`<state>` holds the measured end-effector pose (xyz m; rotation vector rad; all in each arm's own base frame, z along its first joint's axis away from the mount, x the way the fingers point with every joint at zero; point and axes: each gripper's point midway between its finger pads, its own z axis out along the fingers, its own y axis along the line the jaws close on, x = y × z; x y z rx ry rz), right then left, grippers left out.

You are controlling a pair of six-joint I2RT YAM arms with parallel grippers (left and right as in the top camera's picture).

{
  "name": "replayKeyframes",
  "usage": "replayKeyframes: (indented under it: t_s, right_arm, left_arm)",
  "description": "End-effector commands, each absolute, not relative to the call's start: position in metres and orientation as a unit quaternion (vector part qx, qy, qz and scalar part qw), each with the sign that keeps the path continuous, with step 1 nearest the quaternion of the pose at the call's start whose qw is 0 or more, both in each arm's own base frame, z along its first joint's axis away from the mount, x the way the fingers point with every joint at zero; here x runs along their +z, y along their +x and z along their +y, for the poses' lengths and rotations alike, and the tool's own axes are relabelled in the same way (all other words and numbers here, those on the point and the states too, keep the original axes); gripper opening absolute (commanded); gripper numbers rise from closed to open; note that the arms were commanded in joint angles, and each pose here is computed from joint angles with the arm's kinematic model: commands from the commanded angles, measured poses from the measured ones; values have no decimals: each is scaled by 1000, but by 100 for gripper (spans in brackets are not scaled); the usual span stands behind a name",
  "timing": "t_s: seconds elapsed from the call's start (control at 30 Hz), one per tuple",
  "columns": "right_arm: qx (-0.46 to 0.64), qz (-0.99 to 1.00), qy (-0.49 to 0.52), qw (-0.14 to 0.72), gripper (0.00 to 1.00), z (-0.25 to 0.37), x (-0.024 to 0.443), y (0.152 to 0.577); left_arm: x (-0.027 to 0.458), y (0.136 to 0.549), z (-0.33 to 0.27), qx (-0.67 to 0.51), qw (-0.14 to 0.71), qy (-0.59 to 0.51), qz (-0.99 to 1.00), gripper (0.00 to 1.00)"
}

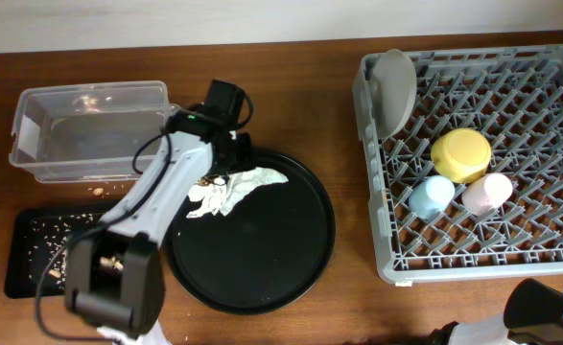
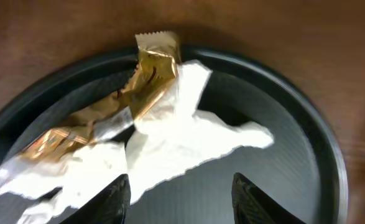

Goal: Sort waste into correct bins and load items into the dishwasher rack
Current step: 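Move the left gripper to the crumpled white tissue and grasp it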

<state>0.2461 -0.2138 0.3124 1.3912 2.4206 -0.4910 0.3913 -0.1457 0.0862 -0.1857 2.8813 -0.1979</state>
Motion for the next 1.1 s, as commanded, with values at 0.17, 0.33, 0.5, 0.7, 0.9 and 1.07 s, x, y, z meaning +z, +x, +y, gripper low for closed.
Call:
replayKeyframes:
  t_s: [0.17, 0.33, 0.5, 0.7, 0.9, 1.07]
  right_arm:
    - [-179, 840, 491, 147, 99, -217, 311, 244]
    - [-179, 840, 491, 147, 99, -217, 311, 244]
    - [-179, 840, 491, 147, 99, -217, 311, 244]
    - [-179, 840, 491, 147, 99, -217, 311, 244]
    - [-179, 840, 491, 147, 99, -217, 311, 244]
    - [-179, 840, 491, 147, 99, -217, 311, 244]
  left_arm:
    - [25, 392, -139, -1, 87, -45, 995, 44]
    - [23, 390, -144, 0, 85, -39, 996, 33]
    - [32, 385, -153, -2, 85, -27, 996, 9]
    - [69, 378, -163, -14, 106, -14, 994, 1]
    - [114, 367, -180, -85, 126, -6, 988, 1]
    - [192, 366, -173, -128, 220, -33, 966, 1]
